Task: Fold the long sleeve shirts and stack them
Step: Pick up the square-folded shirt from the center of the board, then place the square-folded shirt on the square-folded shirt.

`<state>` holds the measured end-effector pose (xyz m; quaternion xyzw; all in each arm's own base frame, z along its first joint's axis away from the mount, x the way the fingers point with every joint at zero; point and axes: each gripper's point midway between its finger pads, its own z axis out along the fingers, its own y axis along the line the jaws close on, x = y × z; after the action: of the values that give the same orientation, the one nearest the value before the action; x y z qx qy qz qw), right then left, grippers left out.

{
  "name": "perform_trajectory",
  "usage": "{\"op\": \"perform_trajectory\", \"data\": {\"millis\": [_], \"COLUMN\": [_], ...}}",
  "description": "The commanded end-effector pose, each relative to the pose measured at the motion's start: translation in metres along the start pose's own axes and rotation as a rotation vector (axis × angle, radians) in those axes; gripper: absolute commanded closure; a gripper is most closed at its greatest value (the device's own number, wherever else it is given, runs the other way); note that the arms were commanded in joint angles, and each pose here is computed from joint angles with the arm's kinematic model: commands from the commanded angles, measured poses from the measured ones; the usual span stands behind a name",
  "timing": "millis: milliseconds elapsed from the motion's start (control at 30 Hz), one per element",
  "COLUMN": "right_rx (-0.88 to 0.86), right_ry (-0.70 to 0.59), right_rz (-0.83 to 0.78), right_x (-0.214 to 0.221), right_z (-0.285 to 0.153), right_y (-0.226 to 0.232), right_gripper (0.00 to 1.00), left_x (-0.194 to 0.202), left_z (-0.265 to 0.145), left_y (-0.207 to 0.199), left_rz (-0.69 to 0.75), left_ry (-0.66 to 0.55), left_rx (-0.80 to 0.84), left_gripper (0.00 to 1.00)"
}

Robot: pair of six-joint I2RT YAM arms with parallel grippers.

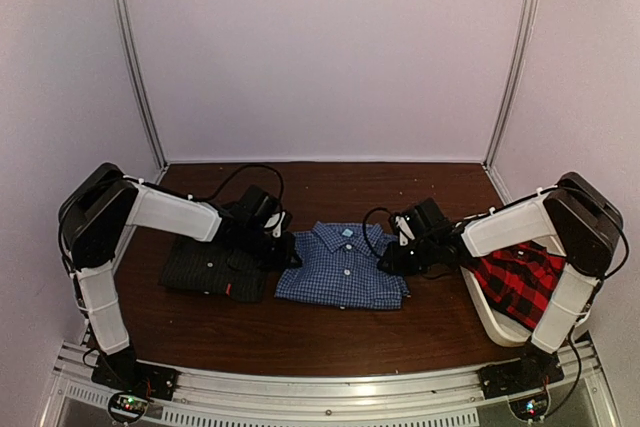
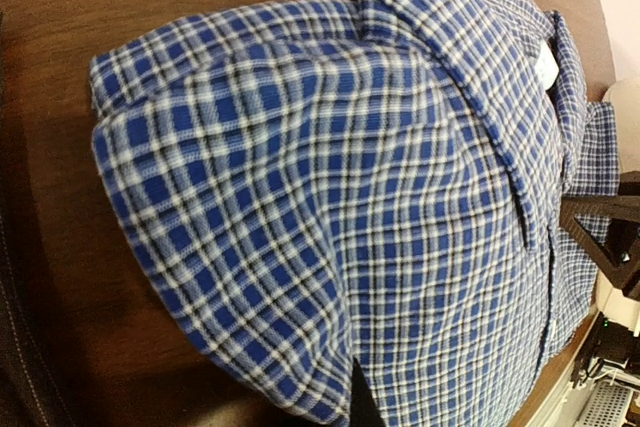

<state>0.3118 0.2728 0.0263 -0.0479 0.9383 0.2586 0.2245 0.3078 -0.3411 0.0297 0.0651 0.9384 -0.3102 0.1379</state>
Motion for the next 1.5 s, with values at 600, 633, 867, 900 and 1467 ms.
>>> {"op": "perform_trajectory", "data": {"millis": [600, 633, 867, 900, 1467], "right_rx": [-0.136, -0.142, -0.215, -0.226, -0.525], "right_ry": [-0.073, -0.082, -0.136, -0.137, -0.241], "right_rz": [-0.018, -0.020, -0.016, -0.010, 0.017], "right_x": [-0.034, -0.037, -0.055, -0.056, -0.083], "right_z": [-0.043, -0.047, -0.061, -0.061, -0.027], "right_y": [0.052, 0.056, 0.085, 0.090, 0.246], "right_gripper": [1.00, 1.00, 1.00, 1.00, 1.00], "left_x": [-0.030, -0.031, -0.043, -0.045, -0.049], "left_z": [-0.035, -0.039, -0.072, -0.078, -0.189], "left_y": [-0.041, -0.041, -0.029, -0.027, 0.092], "left_rz": [0.058, 0.059, 0.050, 0.045, -0.123], "left_ry": [-0.084, -0.089, -0.148, -0.157, -0.285], "left_rx": [0.039, 0.034, -0.062, -0.071, -0.345], "left_gripper": [1.00, 1.00, 1.00, 1.00, 1.00]}}
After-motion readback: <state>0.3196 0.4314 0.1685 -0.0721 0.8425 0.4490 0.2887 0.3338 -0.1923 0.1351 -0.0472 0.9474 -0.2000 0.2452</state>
